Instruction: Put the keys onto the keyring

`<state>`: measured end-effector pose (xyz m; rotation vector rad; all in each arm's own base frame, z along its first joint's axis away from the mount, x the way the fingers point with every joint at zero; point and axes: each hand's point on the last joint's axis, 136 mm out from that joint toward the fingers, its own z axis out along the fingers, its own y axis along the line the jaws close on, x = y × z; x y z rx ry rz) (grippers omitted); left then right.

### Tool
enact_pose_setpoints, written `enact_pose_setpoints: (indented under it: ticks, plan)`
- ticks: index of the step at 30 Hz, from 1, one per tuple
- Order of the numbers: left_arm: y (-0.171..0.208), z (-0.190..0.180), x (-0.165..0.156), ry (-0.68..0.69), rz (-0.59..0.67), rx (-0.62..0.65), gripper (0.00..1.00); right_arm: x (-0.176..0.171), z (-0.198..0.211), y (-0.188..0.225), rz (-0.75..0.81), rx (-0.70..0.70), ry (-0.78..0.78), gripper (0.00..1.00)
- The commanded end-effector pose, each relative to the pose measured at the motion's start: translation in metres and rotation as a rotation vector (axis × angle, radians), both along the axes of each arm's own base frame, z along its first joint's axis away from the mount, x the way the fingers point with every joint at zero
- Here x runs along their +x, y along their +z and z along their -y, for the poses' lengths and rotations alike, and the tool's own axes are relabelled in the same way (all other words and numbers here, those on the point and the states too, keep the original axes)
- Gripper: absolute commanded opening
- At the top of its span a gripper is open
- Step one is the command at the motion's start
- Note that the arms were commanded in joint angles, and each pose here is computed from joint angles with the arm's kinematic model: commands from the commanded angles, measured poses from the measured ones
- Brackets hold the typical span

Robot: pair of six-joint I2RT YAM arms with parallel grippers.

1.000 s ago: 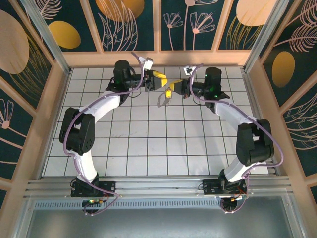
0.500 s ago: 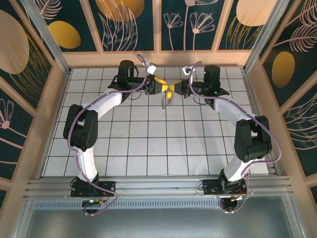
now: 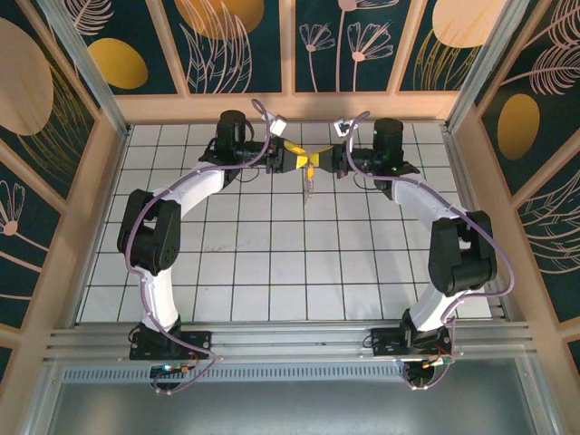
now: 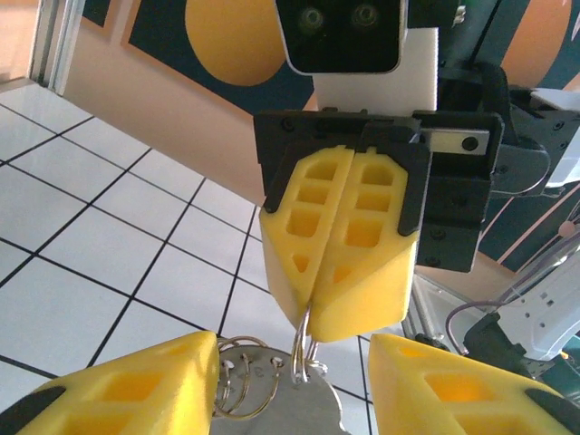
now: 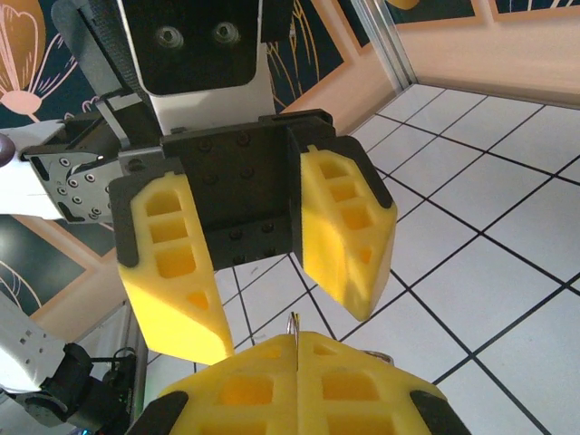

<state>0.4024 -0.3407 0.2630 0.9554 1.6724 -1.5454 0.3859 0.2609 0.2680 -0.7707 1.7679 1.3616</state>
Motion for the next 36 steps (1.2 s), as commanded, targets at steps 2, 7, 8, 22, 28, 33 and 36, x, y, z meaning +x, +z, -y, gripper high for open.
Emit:
enact_pose_setpoints:
  ticks: [2, 7, 8, 22, 28, 33, 36]
  plan:
    - [0.003, -0.0014, -0.0022, -0.03, 0.014, -0.024, 0.45, 0.0019, -0.0007, 0.0085, 0.041, 0.026, 0.024, 0.0]
    - [0.004, -0.0017, -0.0033, -0.033, 0.017, -0.027, 0.45, 0.0029, -0.0008, 0.0086, 0.042, 0.027, 0.021, 0.0]
    - [0.0036, -0.0018, -0.0035, -0.033, 0.016, -0.026, 0.45, 0.0026, -0.0008, 0.0083, 0.041, 0.027, 0.022, 0.0]
    - [0.0075, -0.0012, 0.0002, -0.014, 0.017, -0.057, 0.44, -0.0035, -0.0002, 0.0126, 0.047, 0.036, 0.036, 0.0]
    - [0.0072, 0.0005, -0.0037, -0.032, 0.012, -0.06, 0.4, -0.0024, -0.001, 0.0148, 0.048, 0.044, 0.039, 0.0]
    - [0.0053, 0.004, -0.0068, -0.047, 0.009, -0.059, 0.31, -0.0019, -0.0013, 0.0144, 0.047, 0.045, 0.039, 0.0]
    - [0.0054, 0.0059, -0.0085, -0.056, 0.011, -0.06, 0.25, -0.0013, -0.0011, 0.0145, 0.048, 0.045, 0.036, 0.0]
